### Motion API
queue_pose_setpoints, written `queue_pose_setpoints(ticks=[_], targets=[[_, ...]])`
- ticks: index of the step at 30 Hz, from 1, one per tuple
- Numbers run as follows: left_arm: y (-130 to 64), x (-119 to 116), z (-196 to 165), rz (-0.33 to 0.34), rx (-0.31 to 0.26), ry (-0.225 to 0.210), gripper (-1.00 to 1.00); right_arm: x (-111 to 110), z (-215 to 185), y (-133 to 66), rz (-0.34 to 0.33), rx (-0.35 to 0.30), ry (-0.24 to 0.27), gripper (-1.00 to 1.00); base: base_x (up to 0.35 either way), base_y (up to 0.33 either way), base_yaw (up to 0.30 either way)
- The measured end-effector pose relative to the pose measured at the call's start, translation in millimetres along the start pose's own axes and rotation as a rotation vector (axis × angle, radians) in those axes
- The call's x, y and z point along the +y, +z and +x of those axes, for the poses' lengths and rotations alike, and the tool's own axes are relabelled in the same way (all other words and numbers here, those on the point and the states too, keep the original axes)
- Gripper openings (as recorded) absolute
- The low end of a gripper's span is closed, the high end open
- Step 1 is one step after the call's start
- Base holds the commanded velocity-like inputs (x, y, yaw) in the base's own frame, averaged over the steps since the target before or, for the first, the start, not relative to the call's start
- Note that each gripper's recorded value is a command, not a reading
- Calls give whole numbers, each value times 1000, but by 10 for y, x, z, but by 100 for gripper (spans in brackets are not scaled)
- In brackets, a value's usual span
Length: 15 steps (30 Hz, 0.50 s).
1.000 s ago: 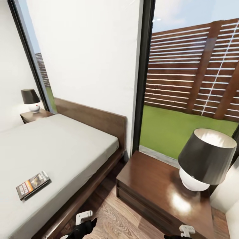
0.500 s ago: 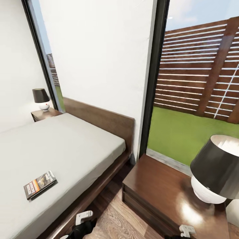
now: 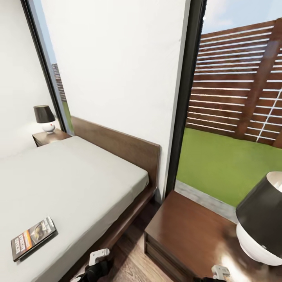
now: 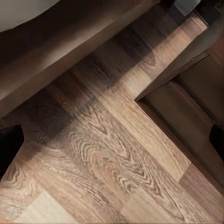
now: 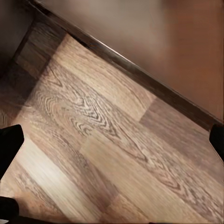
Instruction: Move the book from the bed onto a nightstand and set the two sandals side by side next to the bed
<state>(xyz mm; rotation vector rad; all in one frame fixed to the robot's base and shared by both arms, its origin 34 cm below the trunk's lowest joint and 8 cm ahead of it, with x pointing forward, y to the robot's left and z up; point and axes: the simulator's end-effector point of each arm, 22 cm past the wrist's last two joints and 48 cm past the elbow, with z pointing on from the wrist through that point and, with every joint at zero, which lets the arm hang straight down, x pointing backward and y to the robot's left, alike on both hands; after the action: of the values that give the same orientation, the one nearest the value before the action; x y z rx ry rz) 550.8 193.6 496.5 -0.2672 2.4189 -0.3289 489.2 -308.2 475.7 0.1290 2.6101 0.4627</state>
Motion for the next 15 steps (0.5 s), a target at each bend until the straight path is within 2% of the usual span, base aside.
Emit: queue_pose_setpoints(ticks=[6,10,15], targets=[[0,0,0,0,0,0,100,0,1,0,0,0,0,100,326,0,36],[1,1,1,0,0,0,100,0,2,2,0,1,0,100,229,0,234],[3,2,1,0,0,0,100,0,2,4,0,1,0,100,39,0,277]])
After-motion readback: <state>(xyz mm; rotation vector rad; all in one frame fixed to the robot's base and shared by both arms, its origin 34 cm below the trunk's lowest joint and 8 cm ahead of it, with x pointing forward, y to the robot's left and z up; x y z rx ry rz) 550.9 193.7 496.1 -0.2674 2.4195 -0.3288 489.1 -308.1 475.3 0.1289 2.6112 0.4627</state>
